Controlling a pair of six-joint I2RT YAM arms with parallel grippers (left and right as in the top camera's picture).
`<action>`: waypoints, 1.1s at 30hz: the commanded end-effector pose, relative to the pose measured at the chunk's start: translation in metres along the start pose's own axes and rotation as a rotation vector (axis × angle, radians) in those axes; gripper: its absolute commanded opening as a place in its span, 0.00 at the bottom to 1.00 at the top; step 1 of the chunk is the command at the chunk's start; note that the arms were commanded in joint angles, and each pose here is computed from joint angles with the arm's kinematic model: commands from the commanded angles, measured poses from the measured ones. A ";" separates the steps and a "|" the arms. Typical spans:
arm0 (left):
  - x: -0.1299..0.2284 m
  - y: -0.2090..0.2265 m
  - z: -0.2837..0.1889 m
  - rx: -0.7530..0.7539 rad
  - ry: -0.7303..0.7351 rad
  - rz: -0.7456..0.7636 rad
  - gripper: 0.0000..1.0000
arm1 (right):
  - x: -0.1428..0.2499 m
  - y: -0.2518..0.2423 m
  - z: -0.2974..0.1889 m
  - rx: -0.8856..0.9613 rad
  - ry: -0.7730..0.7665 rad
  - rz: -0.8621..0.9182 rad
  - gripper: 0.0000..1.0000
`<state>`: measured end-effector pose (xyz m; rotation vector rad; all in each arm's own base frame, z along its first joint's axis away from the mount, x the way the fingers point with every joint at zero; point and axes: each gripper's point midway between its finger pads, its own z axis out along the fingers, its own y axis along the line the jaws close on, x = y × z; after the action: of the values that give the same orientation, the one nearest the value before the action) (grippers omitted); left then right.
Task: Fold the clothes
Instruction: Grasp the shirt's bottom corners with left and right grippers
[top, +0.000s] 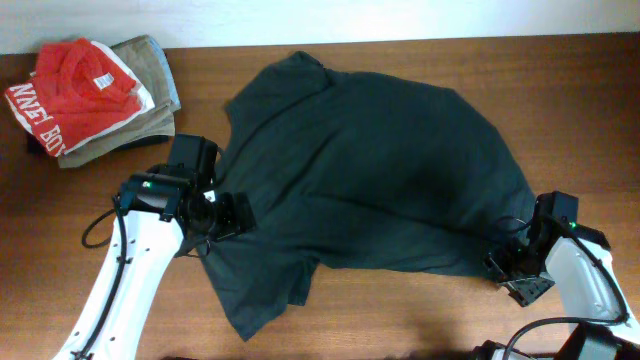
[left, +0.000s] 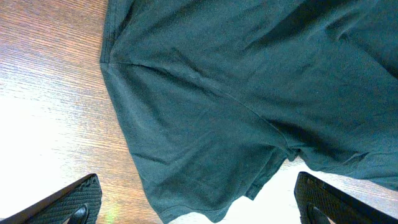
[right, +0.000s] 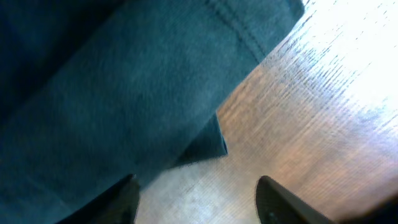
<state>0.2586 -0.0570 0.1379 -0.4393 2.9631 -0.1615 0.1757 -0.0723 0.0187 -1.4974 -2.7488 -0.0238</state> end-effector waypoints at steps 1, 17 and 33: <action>0.005 -0.001 0.003 0.001 0.017 0.008 0.99 | 0.001 -0.003 0.005 0.010 -0.015 0.096 0.61; 0.007 0.001 0.003 -0.006 0.028 0.008 0.99 | 0.003 -0.037 0.015 0.105 -0.026 0.301 0.46; 0.007 0.000 0.003 -0.003 0.025 0.008 0.99 | 0.002 -0.024 0.023 0.002 -0.003 0.275 0.46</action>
<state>0.2550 -0.0570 0.1373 -0.4379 2.9773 -0.1556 0.1543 -0.0887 -0.0033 -1.8820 -2.5064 0.0351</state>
